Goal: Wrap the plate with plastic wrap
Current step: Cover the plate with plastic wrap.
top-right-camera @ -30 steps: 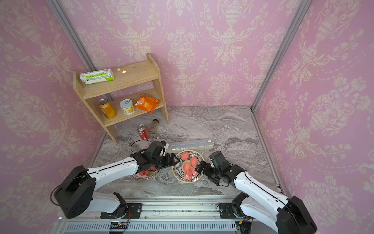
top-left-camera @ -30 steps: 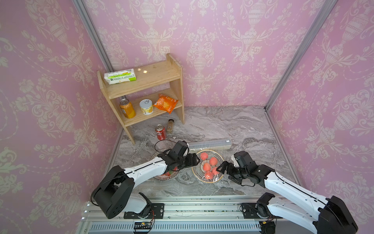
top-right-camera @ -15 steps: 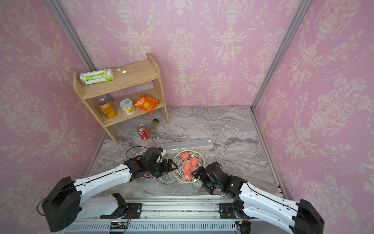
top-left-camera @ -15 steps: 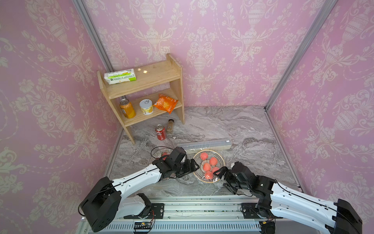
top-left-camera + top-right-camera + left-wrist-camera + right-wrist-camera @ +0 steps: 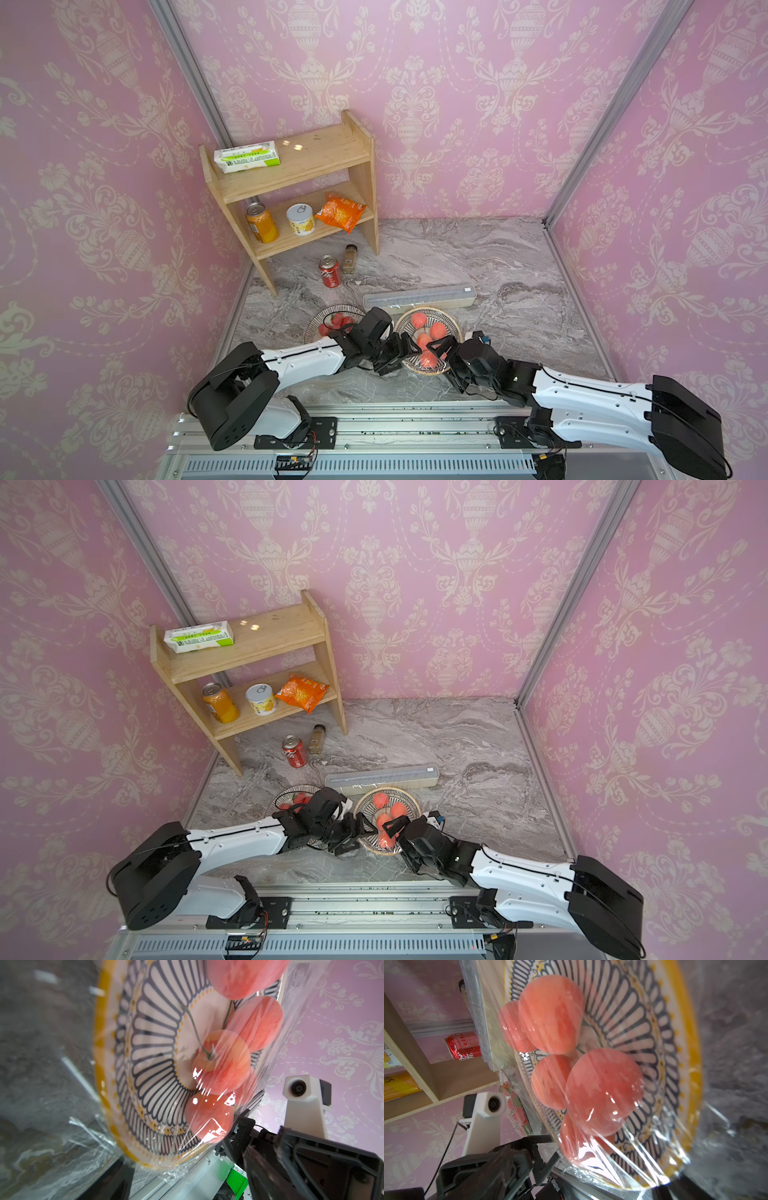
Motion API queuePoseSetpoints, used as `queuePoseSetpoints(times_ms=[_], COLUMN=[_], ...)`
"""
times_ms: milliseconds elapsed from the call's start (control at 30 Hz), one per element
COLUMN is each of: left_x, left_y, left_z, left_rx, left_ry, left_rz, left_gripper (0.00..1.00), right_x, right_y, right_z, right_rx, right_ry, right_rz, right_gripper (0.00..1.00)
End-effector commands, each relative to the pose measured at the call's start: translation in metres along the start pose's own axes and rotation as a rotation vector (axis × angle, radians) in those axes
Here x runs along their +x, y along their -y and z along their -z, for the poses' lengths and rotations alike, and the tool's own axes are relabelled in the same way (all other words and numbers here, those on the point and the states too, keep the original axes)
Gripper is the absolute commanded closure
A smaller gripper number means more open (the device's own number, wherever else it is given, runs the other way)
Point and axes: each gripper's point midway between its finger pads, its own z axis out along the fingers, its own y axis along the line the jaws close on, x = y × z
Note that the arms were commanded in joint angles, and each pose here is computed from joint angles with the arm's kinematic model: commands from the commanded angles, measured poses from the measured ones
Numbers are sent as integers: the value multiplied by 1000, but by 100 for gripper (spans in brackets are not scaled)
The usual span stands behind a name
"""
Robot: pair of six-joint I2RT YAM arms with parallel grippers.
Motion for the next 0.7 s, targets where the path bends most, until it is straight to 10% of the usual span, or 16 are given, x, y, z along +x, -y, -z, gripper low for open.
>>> queuePoseSetpoints(times_ms=[0,667], left_x=[4,-48], left_y=[6,-23], left_z=[-8,-3], left_rx=[49,45], left_ry=[-40,134], left_rz=[21,133], left_gripper=[18,26], right_x=[-15,-62], right_y=[-3,51], right_z=[-1,30], right_rx=[-48,124], right_ry=[84,219], right_rz=[-40,-34], right_gripper=[0,0])
